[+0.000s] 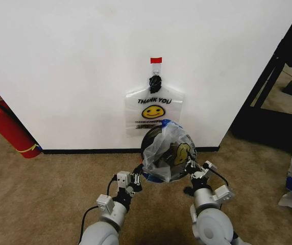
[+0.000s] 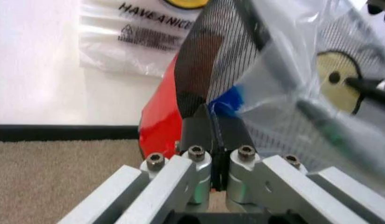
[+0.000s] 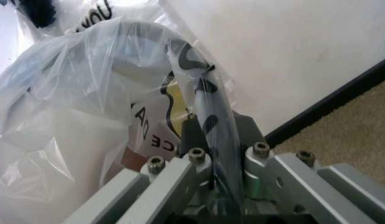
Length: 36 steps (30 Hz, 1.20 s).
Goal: Pick up the garbage bag from the wall and place it over the trash bin.
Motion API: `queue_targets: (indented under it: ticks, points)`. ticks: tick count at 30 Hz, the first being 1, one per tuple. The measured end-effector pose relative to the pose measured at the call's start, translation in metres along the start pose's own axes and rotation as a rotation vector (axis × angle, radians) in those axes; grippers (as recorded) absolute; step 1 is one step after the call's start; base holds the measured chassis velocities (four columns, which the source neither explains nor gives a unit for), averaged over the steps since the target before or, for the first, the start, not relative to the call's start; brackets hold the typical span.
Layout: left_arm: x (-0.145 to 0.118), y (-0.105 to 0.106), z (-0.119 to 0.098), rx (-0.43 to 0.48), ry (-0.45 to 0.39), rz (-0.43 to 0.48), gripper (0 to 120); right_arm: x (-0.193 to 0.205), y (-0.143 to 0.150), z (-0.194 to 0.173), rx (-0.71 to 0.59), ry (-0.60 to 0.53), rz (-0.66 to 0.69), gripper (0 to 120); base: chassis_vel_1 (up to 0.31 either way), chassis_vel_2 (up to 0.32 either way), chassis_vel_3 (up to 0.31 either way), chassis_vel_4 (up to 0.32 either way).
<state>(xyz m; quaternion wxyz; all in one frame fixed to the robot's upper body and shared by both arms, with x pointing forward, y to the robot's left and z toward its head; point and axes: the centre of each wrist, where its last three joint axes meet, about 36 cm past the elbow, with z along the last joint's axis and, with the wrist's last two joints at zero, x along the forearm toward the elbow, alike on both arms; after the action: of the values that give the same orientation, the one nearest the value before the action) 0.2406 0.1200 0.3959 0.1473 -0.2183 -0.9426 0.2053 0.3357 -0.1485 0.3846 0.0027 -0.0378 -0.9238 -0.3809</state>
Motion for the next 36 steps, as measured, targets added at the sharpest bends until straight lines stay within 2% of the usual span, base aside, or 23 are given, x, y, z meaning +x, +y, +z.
queue_targets:
  ticks: [8,11,18,21,22,27,29,33,36]
  points:
    - [-0.014,0.020,-0.014,-0.062,-0.057,-0.036,0,0.011,0.001,-0.014,0.020,0.080,0.011,0,0.000,0.000,0.000,0.000]
    - [-0.023,0.035,-0.024,-0.116,-0.095,-0.062,0,0.014,-0.002,-0.024,0.055,0.105,0.014,0,0.000,0.000,0.000,0.000]
    - [-0.029,0.043,-0.027,-0.164,-0.089,-0.078,0,0.014,-0.006,-0.036,0.103,0.134,0.001,0,0.000,0.000,0.000,0.000]
    - [-0.031,0.047,-0.022,-0.175,-0.073,-0.090,13,0.013,-0.004,-0.042,0.101,0.160,-0.024,0,0.000,0.000,0.000,0.000]
    - [-0.031,0.047,-0.022,-0.175,-0.073,-0.090,13,0.013,-0.004,-0.042,0.101,0.160,-0.024,0,0.000,0.000,0.000,0.000]
    - [-0.034,0.054,-0.023,-0.192,-0.070,-0.108,33,0.015,-0.011,-0.052,0.166,0.228,-0.067,0,0.000,0.000,0.000,0.000]
    - [-0.034,0.054,-0.023,-0.194,-0.070,-0.110,34,0.015,-0.012,-0.053,0.174,0.235,-0.068,0,0.000,0.000,0.000,0.000]
    - [-0.033,0.055,-0.023,-0.198,-0.067,-0.118,55,0.014,-0.013,-0.056,0.196,0.248,-0.077,0,0.000,0.000,0.000,0.000]
    - [-0.033,0.056,-0.022,-0.203,-0.066,-0.122,64,0.012,-0.014,-0.056,0.205,0.251,-0.080,0,0.000,0.000,0.000,0.000]
